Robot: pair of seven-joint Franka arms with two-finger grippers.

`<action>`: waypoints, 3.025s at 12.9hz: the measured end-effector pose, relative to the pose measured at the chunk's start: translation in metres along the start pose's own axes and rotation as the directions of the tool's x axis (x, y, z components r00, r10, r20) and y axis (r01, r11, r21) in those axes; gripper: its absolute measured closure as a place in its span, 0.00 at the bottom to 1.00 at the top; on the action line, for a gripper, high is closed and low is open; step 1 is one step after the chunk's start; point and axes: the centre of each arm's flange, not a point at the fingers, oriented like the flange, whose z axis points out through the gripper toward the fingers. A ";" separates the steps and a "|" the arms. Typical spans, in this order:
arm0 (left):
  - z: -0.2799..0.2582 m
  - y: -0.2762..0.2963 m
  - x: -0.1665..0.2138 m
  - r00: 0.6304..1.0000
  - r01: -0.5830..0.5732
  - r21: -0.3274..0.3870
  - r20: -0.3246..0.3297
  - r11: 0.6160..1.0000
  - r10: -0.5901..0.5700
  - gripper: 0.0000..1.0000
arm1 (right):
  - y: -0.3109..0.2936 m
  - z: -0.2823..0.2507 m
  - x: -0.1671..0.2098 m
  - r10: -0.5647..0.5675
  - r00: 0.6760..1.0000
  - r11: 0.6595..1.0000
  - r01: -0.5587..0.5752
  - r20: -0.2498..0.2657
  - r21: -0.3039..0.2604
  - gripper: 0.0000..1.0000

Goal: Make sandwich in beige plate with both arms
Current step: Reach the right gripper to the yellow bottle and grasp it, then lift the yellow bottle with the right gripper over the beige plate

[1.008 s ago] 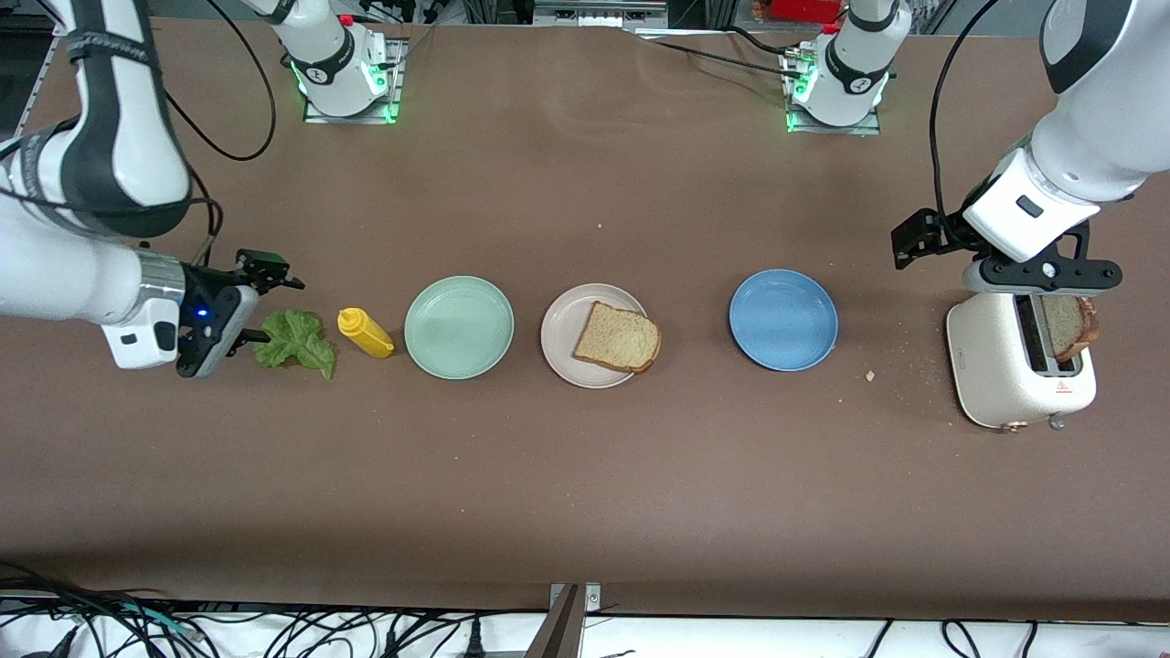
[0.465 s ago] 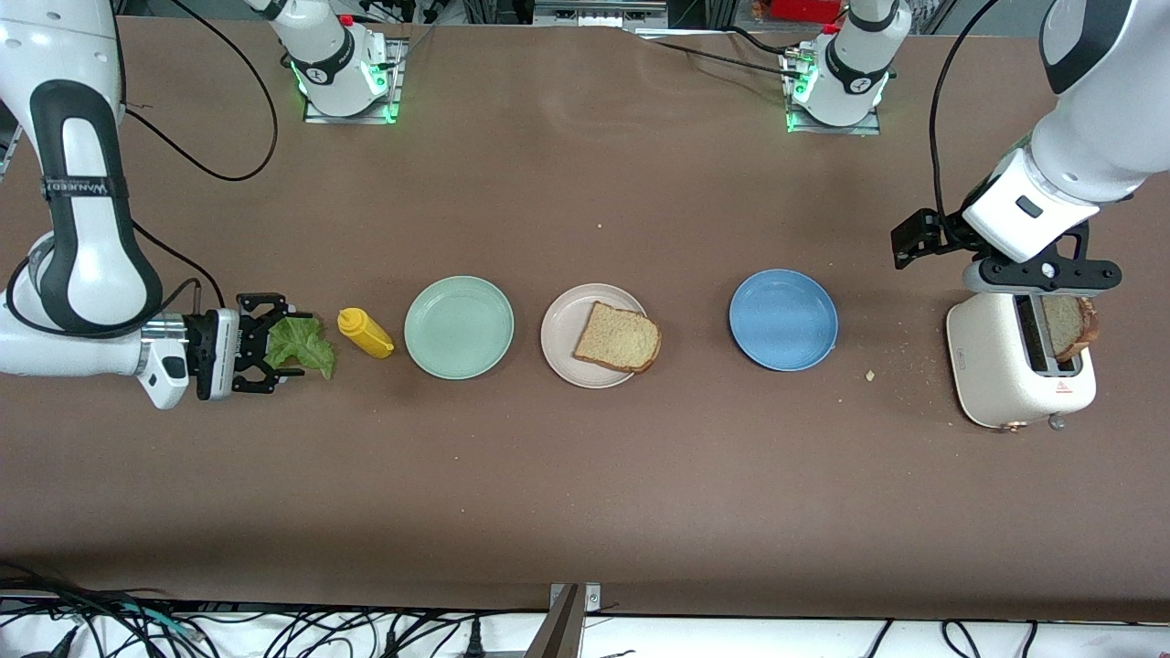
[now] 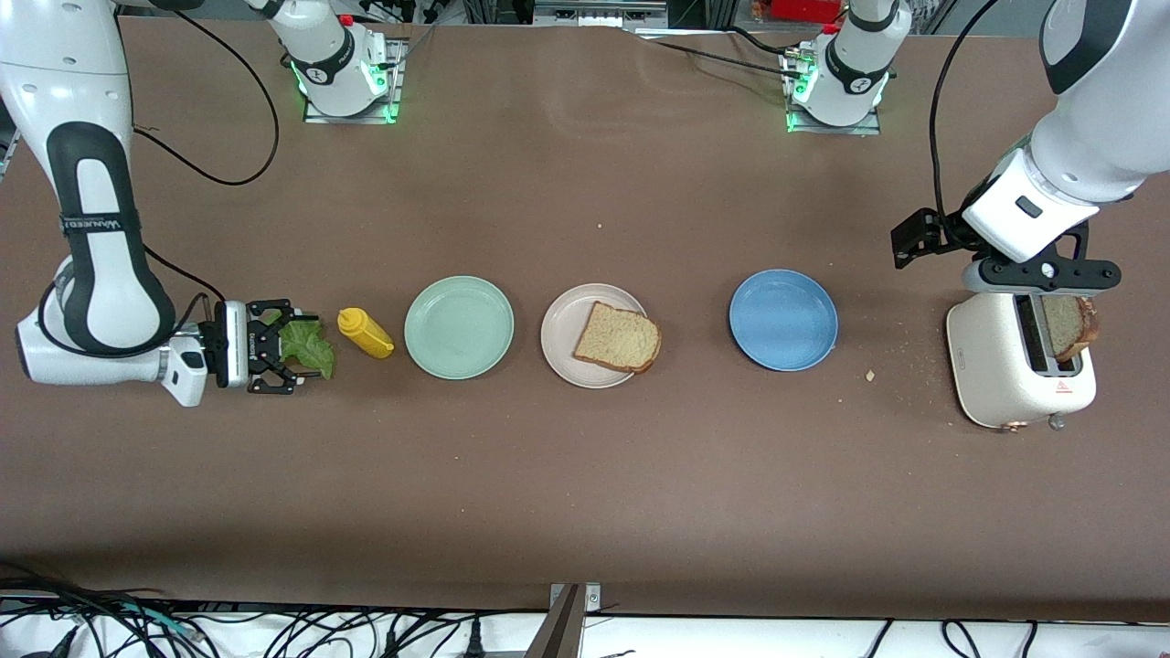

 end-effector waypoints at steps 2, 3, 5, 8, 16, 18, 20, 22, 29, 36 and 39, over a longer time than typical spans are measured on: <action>0.000 0.000 0.000 1.000 0.000 0.000 0.000 1.000 0.000 0.00 | -0.006 0.014 -0.012 -0.049 0.998 0.999 0.049 -0.041 0.005 0.00; 0.000 0.000 0.000 1.000 0.000 0.000 0.000 1.000 0.000 0.00 | -0.008 0.023 -0.019 -0.066 0.996 0.998 0.067 -0.067 0.004 0.00; 0.000 0.000 0.000 1.000 0.000 0.000 0.000 1.000 0.000 0.00 | -0.011 0.038 -0.031 -0.072 0.992 0.997 0.073 -0.100 0.005 0.00; 0.000 0.000 0.000 1.000 0.000 0.000 0.000 1.000 0.000 0.00 | -0.010 0.055 -0.042 -0.045 0.988 0.999 0.045 -0.144 -0.004 0.00; 0.000 0.000 0.000 1.000 0.000 0.000 -0.001 1.000 0.000 0.00 | -0.003 0.081 -0.029 -0.038 0.985 0.999 0.032 -0.167 -0.037 0.00; 0.000 0.000 0.000 1.000 0.000 0.000 -0.001 1.000 0.000 0.00 | 0.000 0.091 -0.020 -0.043 0.986 0.998 0.037 -0.164 -0.042 0.00; 0.000 0.000 0.000 1.000 0.000 0.000 -0.001 1.000 0.000 0.00 | 0.001 0.093 -0.017 -0.047 0.987 0.998 0.039 -0.156 -0.048 0.05; 0.000 0.000 0.000 1.000 0.000 0.000 -0.001 1.000 0.000 0.00 | 0.002 0.086 -0.016 -0.050 0.988 0.997 0.041 -0.147 -0.065 0.31; 0.000 0.000 0.000 1.000 0.000 0.000 0.000 1.000 0.000 0.00 | 0.002 0.031 0.091 0.130 0.959 0.991 -0.120 0.251 -0.055 0.70; 0.000 0.000 0.000 1.000 0.000 0.000 0.000 1.000 0.000 0.00 | -0.004 0.088 0.220 0.295 0.789 0.954 -0.217 0.538 -0.205 0.76; 0.000 0.000 0.000 1.000 0.000 0.000 0.000 1.000 0.000 0.00 | -0.020 0.118 0.289 0.313 0.682 0.945 -0.157 0.660 -0.286 0.76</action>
